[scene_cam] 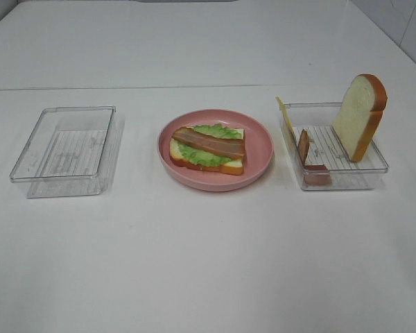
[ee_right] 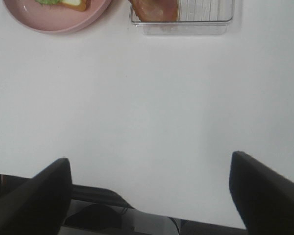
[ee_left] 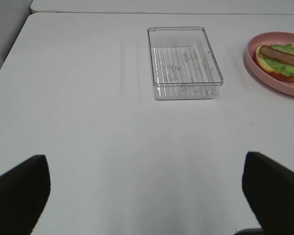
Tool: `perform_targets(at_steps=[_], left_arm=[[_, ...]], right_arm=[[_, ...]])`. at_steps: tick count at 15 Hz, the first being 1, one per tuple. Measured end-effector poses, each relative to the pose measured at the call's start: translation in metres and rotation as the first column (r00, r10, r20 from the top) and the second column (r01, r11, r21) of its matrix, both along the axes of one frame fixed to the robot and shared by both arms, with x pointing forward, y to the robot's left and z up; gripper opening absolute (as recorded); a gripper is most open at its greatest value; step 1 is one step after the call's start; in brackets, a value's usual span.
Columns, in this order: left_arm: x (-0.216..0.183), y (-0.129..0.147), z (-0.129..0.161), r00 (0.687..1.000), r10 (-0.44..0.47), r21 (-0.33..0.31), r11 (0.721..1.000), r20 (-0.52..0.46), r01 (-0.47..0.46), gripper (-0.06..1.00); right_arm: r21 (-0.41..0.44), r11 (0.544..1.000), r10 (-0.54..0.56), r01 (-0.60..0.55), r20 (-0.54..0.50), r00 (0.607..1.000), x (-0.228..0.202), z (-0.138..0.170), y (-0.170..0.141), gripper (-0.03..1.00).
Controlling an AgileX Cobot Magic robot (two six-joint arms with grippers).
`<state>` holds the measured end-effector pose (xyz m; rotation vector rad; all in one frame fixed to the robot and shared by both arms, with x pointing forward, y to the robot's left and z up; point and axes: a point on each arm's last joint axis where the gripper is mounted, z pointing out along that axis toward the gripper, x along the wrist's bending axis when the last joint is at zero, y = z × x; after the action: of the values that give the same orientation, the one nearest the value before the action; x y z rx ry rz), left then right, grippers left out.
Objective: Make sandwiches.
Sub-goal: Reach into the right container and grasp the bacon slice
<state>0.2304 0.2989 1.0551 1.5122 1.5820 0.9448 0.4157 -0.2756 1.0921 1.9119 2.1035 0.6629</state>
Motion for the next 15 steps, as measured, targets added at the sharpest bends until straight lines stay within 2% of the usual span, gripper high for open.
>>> perform_targets(at_steps=[2,6,8,12,15], left_arm=[[0.000,0.000,0.000,1.000,0.000,0.000,1.000,0.000,0.000,0.99],[0.000,0.000,0.000,1.000,-0.001,-0.001,1.000,0.000,0.001,0.99],[0.000,0.000,0.000,1.000,-0.001,-0.001,1.000,0.000,0.001,0.99],[0.000,0.000,0.000,1.000,-0.001,-0.001,1.000,0.000,0.001,0.99],[0.000,0.000,0.000,1.000,-0.001,-0.001,1.000,0.000,0.001,0.99]], right_arm=[[0.005,1.000,0.008,-0.008,-0.077,0.997,0.049,-0.005,0.003,0.85],[0.009,1.000,0.019,-0.018,-0.147,0.989,0.113,-0.015,0.008,0.85],[0.010,1.000,0.023,-0.021,-0.184,0.983,0.148,-0.029,0.013,0.85],[-0.028,0.994,0.097,-0.106,-0.214,0.972,0.180,-0.054,0.053,0.85],[-0.033,0.994,0.089,-0.101,-0.252,0.964,0.202,-0.080,0.061,0.85]])
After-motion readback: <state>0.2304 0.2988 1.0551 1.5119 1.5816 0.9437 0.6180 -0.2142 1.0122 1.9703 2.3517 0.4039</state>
